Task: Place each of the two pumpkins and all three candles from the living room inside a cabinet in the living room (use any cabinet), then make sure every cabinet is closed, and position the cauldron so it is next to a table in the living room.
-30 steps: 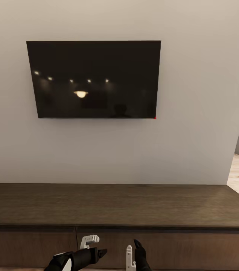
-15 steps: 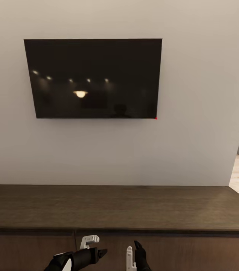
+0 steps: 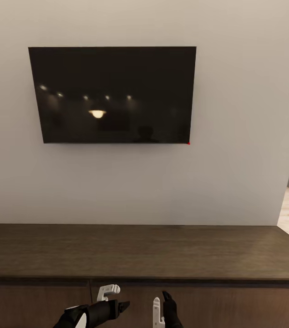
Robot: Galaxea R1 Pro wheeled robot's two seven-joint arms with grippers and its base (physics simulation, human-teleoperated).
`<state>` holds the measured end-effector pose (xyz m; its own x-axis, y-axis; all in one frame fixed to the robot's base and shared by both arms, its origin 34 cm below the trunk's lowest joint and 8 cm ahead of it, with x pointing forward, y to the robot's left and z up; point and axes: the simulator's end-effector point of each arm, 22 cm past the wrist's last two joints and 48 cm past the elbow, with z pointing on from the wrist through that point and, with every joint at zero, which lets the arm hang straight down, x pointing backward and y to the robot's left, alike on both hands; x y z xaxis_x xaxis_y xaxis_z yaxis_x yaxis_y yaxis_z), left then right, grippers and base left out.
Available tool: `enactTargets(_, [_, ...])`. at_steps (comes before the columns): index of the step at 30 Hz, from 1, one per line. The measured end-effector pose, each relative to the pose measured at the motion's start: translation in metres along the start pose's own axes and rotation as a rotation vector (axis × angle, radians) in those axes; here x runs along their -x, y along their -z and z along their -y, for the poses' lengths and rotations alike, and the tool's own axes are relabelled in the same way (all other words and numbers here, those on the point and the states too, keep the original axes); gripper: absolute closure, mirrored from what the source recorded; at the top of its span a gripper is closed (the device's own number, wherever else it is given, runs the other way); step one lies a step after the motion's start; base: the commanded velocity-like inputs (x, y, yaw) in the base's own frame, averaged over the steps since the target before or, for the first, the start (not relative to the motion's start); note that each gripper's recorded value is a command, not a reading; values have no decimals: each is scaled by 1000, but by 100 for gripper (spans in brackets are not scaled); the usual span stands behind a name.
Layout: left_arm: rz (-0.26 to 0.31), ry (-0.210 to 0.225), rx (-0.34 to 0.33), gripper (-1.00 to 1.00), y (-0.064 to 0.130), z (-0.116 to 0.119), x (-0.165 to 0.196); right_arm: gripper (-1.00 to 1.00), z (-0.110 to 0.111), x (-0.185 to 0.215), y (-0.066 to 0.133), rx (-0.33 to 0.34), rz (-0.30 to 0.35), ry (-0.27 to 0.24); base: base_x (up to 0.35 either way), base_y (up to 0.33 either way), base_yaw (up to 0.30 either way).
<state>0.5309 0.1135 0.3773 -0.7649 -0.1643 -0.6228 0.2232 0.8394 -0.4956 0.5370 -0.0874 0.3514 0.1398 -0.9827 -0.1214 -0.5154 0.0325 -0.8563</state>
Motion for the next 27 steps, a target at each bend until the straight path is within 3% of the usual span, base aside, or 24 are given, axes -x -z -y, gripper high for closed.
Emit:
enactTargets(11, [1,0,0,-100,0,0,0,-100,8,1,0,-34,1,-1,0,0,0])
enactTargets(27, [1,0,0,-100,0,0,0,-100,7,0,0,-35,-1,-1,8,0,0])
